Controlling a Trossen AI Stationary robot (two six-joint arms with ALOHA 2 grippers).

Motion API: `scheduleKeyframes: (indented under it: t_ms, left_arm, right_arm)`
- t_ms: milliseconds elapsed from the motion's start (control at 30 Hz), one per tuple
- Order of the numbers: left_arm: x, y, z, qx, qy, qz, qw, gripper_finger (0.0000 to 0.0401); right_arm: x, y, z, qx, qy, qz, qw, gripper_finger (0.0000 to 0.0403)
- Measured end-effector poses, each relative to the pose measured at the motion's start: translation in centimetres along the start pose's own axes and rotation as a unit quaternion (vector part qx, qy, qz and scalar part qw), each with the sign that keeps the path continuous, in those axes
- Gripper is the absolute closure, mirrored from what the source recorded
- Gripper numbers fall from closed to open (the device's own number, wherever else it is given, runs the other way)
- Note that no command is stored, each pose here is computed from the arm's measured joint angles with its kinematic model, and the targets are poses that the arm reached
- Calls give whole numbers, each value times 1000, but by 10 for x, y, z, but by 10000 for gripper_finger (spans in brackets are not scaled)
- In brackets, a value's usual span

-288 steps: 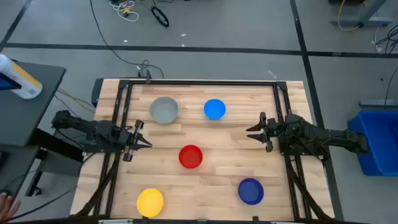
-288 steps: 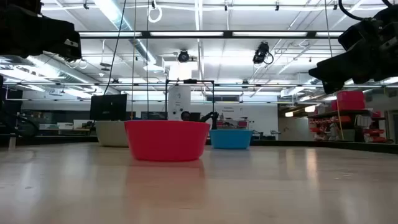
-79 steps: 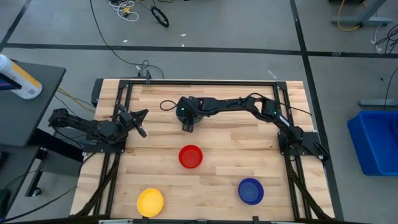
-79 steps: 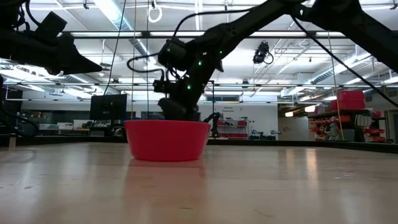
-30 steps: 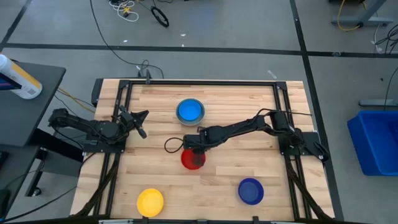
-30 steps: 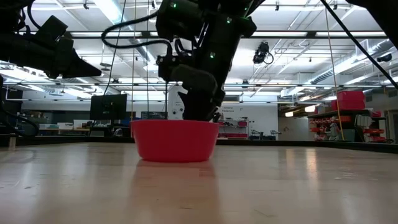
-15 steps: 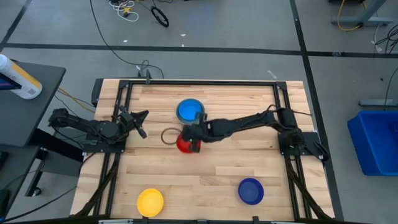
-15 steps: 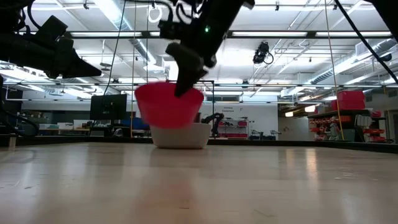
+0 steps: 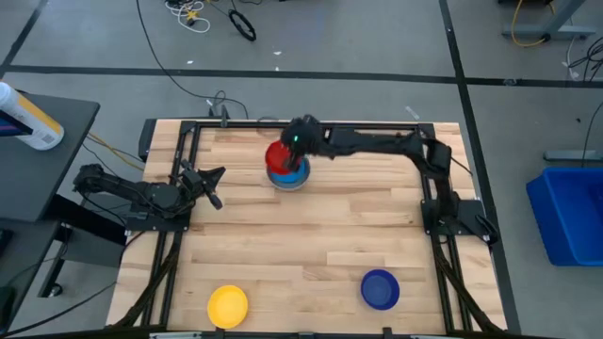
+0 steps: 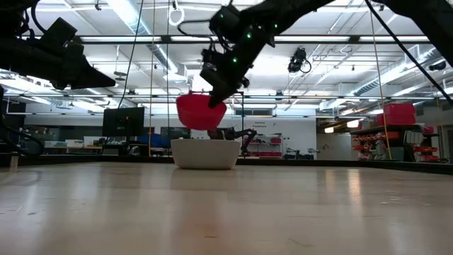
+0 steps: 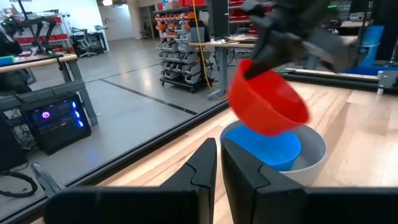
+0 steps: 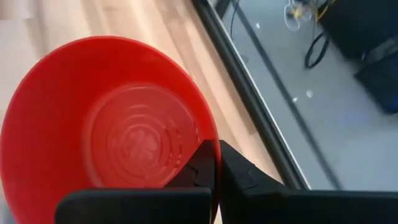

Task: Nest bowls inside each other
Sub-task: Stack the red bowl on top of the light blue bowl

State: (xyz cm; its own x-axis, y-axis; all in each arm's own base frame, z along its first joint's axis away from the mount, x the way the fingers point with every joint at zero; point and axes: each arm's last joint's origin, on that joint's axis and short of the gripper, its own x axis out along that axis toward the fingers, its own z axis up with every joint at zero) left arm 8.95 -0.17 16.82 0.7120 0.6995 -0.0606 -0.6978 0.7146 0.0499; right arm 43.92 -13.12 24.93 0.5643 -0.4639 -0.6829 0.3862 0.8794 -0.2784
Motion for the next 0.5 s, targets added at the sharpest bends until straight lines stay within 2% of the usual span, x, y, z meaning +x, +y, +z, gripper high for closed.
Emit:
scheduleKeyframes:
  t_ms: [167,500]
  left_arm:
    - [0,0,0,1,0,1,1000,369]
    - [0,0,0,0,0,1,1000,369]
  right_arm:
    - [11,-27,-10,43,23,29,998,401]
    - [37,-17,-38,47,78,53,994,401]
